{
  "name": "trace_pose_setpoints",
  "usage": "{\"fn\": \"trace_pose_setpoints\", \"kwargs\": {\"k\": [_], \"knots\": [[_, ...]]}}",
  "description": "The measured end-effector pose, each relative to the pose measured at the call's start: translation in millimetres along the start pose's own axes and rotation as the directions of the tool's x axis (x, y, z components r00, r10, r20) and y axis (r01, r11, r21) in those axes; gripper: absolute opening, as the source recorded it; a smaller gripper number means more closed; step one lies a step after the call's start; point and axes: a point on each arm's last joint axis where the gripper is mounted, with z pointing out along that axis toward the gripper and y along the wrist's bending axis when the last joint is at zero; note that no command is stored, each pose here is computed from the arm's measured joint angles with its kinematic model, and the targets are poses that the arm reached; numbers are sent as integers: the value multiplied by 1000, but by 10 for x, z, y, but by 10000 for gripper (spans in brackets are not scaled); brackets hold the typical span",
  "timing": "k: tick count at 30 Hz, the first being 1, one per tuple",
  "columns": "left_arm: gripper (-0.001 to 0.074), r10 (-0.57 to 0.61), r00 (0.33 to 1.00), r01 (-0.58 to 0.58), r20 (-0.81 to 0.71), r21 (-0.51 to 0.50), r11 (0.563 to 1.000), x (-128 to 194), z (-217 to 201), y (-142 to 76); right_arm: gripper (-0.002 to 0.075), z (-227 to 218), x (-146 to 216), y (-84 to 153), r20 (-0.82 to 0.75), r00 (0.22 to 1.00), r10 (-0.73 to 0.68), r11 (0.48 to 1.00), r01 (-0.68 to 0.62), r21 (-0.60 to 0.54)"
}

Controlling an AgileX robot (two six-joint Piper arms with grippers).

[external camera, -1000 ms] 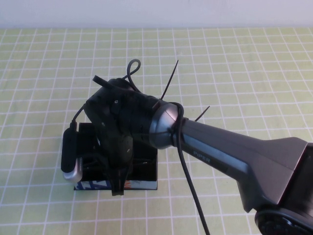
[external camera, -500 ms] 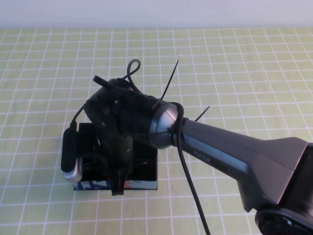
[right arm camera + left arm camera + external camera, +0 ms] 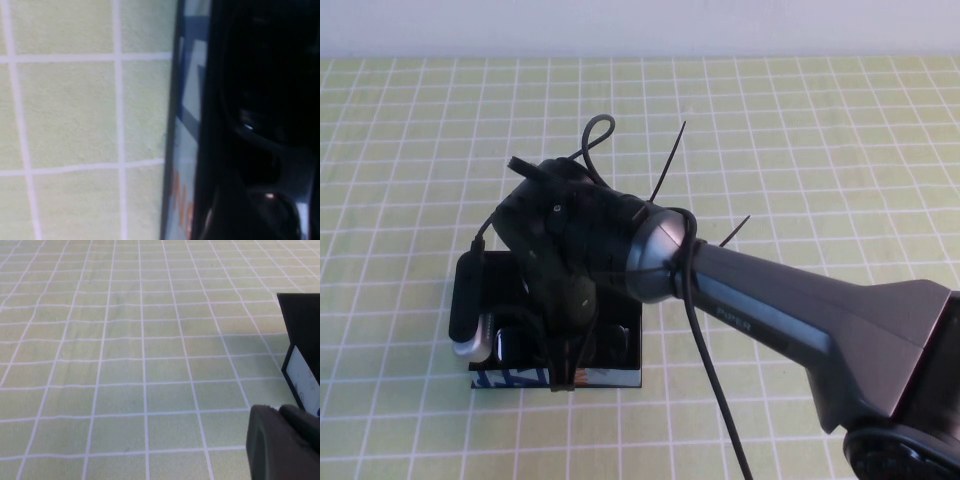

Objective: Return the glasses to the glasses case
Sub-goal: Place the glasses in the glasses case

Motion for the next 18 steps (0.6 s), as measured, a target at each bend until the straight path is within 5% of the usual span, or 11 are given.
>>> {"fn": "trace_pose_setpoints", "kwargs": {"k": [11, 18], "knots": [[-1, 0, 1000, 0, 0, 0, 1000, 0, 0, 0, 293, -287, 62, -95, 23, 999, 43, 997, -44, 68], [-1, 0, 1000, 0, 0, 0, 1000, 0, 0, 0, 239, -743, 286, -318, 104, 961, 255, 956, -267, 122]]}}
